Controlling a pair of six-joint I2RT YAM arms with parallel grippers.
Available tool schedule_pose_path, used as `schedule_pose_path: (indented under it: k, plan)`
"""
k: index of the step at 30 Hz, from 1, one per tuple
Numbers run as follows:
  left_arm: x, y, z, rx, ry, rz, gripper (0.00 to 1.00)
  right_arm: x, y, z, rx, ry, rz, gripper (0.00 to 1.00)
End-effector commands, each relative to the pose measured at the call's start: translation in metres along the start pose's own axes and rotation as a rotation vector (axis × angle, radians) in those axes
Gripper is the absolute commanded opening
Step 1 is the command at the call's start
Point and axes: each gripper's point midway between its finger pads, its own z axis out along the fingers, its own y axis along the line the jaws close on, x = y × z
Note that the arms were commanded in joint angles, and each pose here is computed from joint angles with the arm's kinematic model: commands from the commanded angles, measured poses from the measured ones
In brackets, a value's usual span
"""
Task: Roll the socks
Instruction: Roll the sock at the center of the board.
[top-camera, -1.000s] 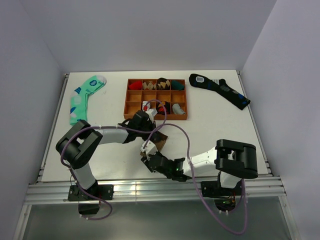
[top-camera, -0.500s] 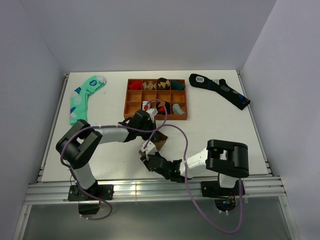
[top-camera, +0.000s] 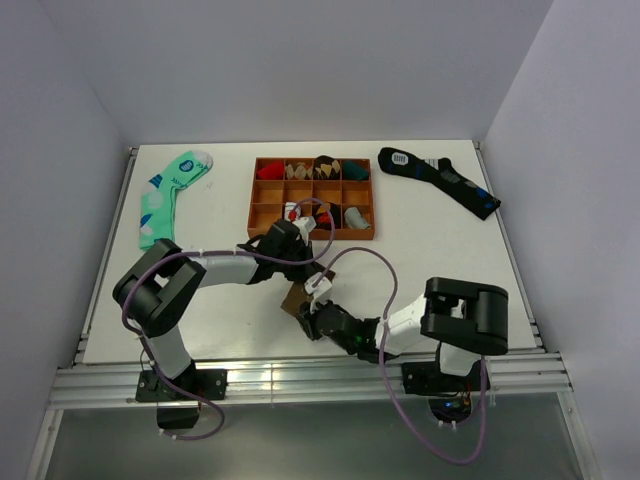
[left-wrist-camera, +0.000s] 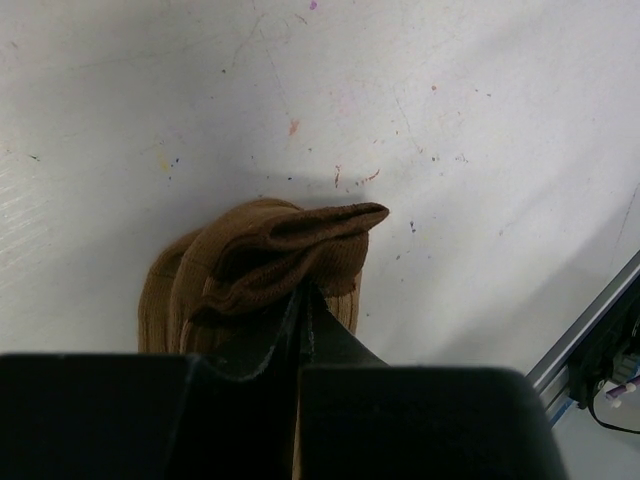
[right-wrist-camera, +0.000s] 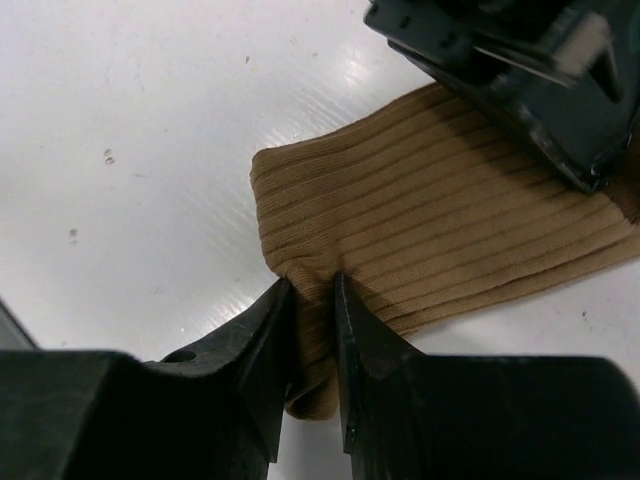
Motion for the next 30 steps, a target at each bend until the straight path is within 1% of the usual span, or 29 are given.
schedule_pose_path:
  k: [1,5,7,9,10,11,13,15,18,19,22,26,28,30]
  plan:
    - [0.0,0.004,0.004,-0.009,0.004,0.005,0.07,0.047,-0.014,-0.022,-0.048,0.183,0.05,0.28]
    - [-0.006,-0.002,0.0,0.016,-0.035,0.007,0.08,0.046,-0.019,-0.029,-0.072,0.225,0.128,0.25]
    - [-0.012,-0.007,-0.003,0.037,-0.069,0.012,0.09,0.047,-0.021,-0.031,-0.081,0.261,0.167,0.23]
    - [-0.019,-0.012,-0.006,0.058,-0.103,0.009,0.11,0.045,-0.017,-0.033,-0.104,0.279,0.187,0.22]
    - [-0.022,-0.014,-0.009,0.066,-0.117,0.01,0.13,0.046,-0.014,-0.035,-0.125,0.309,0.206,0.22]
    - [-0.025,-0.017,-0.012,0.076,-0.132,0.013,0.16,0.044,-0.013,-0.036,-0.14,0.312,0.218,0.21]
    - [-0.032,-0.023,-0.019,0.096,-0.169,0.023,0.19,0.043,-0.007,-0.039,-0.185,0.343,0.246,0.21]
    - [-0.038,-0.026,-0.024,0.107,-0.195,0.033,0.26,0.04,-0.01,-0.039,-0.188,0.352,0.269,0.21]
    - [-0.044,-0.028,-0.031,0.125,-0.227,0.039,0.33,0.039,-0.009,-0.04,-0.202,0.385,0.297,0.2]
    - [-0.048,-0.029,-0.034,0.127,-0.244,0.036,0.34,0.037,-0.009,-0.038,-0.199,0.399,0.302,0.2]
    - [-0.058,-0.023,-0.046,0.115,-0.306,0.012,0.36,0.035,-0.005,-0.037,-0.206,0.442,0.31,0.19]
    - [-0.076,-0.005,-0.074,0.052,-0.43,-0.032,0.4,0.03,-0.005,-0.037,-0.219,0.485,0.325,0.19]
    - [-0.082,0.004,-0.09,0.011,-0.497,-0.057,0.41,0.026,-0.004,-0.039,-0.247,0.505,0.359,0.18]
    - [-0.081,0.005,-0.104,0.005,-0.536,-0.063,0.42,0.023,-0.002,-0.041,-0.285,0.528,0.393,0.18]
